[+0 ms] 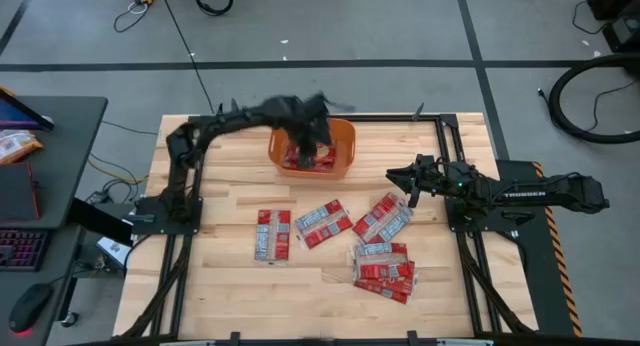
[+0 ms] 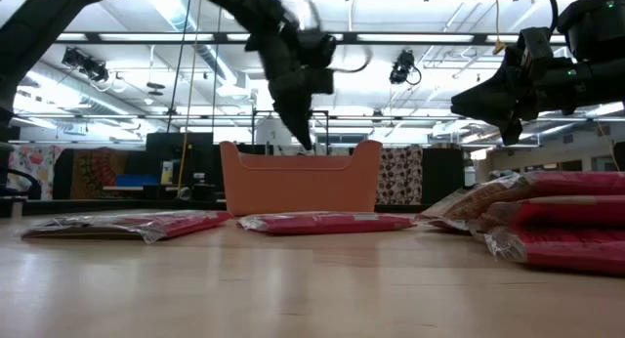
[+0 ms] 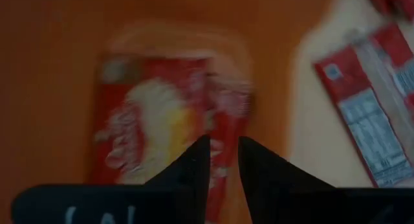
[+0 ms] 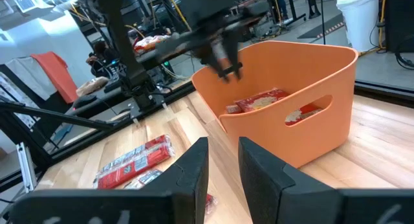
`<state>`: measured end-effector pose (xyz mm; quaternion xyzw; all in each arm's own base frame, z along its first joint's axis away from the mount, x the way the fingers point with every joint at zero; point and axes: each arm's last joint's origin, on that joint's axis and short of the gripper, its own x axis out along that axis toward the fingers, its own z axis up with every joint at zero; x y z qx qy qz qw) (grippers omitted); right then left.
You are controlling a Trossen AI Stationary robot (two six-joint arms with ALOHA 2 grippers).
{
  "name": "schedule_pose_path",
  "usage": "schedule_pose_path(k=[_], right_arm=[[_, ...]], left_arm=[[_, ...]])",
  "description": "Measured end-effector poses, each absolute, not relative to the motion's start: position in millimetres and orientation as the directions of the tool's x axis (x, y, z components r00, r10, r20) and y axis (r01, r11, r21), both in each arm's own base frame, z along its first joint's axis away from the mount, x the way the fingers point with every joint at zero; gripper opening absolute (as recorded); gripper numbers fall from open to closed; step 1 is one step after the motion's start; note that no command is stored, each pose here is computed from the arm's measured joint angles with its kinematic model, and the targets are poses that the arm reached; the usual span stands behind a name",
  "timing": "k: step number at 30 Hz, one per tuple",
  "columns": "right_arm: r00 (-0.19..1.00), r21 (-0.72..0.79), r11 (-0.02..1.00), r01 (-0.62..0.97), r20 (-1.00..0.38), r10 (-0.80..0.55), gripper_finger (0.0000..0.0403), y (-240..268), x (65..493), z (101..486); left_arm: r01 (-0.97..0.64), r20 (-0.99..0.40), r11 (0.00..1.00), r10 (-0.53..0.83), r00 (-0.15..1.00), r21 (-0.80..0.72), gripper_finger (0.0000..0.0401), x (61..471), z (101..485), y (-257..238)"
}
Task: Sort popcorn bags into baskets
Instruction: Put the red popcorn bag into the orange bin
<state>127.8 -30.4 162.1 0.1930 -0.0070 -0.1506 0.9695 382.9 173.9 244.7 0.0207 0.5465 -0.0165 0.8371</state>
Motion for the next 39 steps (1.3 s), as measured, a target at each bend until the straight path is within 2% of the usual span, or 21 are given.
schedule_pose_path(k=[7,12,18,20,26,33,36,39], right_arm=[[0.955,0.376,0.88,0.289,-0.044,-0.295,0.009,-30,128,162],[0.954,0.376,0.88,0.29,-0.044,-0.295,0.009,-30,128,162],[0.955,0.376,0.88,0.289,-0.044,-0.295,0.009,-30,128,162],[0.954,0.376,0.88,0.29,-0.045,-0.295,0.009,-30,128,162],[0.955,0.376,0.88,0.289,-0.045,-0.295,0.009,-30,128,162],[0.955,0.376,0.88,0.289,-0.045,-0.295,0.009,-30,128,162],[0.955,0.376,0.88,0.289,-0.044,-0.295,0.009,-30,128,162],[0.954,0.376,0.88,0.29,-0.045,-0.295,0.009,-30,128,162]], left_arm=[[0.25,-0.927,0.951,0.08,0.365,0.18,0.0086,412,245,88],[0.254,-0.931,0.951,0.079,0.357,0.179,0.0086,419,241,32],[0.233,-0.963,0.966,0.045,0.267,0.11,0.0086,407,215,-28],[0.218,-0.966,0.966,0.079,0.248,0.135,0.0087,402,206,-45],[0.056,-0.882,0.946,0.275,0.383,0.319,0.0107,400,186,-81],[-0.02,-0.781,0.948,0.275,0.561,0.319,0.0174,404,177,-108],[-0.032,-0.759,0.942,0.288,0.584,0.333,0.0193,405,172,-113],[-0.03,-0.734,0.91,0.353,0.58,0.414,0.0196,405,162,-120]])
